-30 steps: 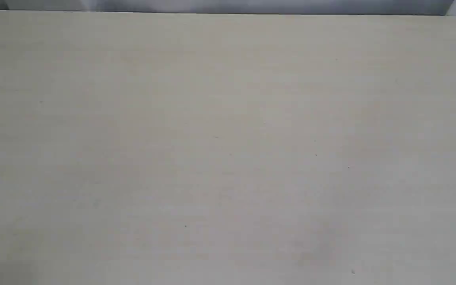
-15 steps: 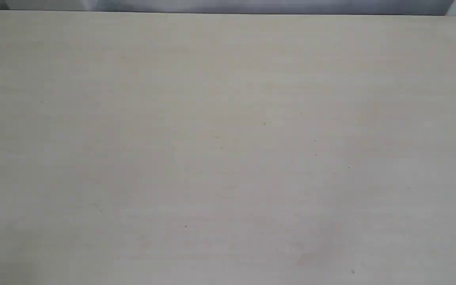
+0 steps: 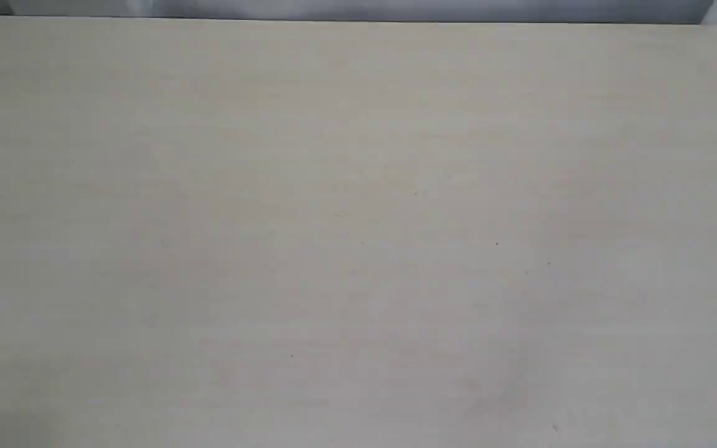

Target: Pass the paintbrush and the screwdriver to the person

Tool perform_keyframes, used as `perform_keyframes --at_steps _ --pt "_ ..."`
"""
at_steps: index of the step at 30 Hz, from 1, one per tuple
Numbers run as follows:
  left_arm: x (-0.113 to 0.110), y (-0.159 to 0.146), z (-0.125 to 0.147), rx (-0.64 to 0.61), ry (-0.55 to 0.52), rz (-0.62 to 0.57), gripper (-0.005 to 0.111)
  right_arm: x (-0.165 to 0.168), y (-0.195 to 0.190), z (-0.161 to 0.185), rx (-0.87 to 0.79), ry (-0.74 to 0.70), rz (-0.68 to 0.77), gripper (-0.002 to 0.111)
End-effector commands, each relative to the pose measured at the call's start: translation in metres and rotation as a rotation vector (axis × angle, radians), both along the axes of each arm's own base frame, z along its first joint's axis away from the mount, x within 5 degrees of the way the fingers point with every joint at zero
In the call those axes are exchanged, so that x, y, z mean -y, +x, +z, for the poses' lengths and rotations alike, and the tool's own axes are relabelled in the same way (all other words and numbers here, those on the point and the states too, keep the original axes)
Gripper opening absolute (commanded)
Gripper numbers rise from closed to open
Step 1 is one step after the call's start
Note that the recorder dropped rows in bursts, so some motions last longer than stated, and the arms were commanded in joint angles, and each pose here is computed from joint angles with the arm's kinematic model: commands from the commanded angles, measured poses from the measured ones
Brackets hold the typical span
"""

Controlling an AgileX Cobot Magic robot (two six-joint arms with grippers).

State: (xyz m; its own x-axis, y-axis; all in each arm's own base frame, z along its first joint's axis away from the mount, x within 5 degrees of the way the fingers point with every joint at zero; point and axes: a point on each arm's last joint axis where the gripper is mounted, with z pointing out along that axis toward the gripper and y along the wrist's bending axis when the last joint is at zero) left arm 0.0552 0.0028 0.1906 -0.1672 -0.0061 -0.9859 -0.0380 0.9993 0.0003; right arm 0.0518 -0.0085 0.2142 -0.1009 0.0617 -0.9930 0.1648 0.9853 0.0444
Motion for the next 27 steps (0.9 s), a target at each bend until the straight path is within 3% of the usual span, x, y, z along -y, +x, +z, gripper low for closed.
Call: perform_keyframes --at_steps 1,11,27 --pt "0.0006 0.0000 0.0001 0.008 -0.005 -0.009 0.000 0.0000 -0.0012 -0.0072 -0.068 -0.004 -0.001 0.004" --pt "0.0006 0.0000 0.0001 0.008 -0.005 -0.009 0.000 -0.0056 -0.0016 -0.0120 -0.125 -0.040 0.115 0.004" --pt "0.0006 0.0000 -0.0001 0.006 -0.007 -0.009 0.000 -0.0057 -0.0016 -0.0157 -0.147 -0.057 0.122 0.004"
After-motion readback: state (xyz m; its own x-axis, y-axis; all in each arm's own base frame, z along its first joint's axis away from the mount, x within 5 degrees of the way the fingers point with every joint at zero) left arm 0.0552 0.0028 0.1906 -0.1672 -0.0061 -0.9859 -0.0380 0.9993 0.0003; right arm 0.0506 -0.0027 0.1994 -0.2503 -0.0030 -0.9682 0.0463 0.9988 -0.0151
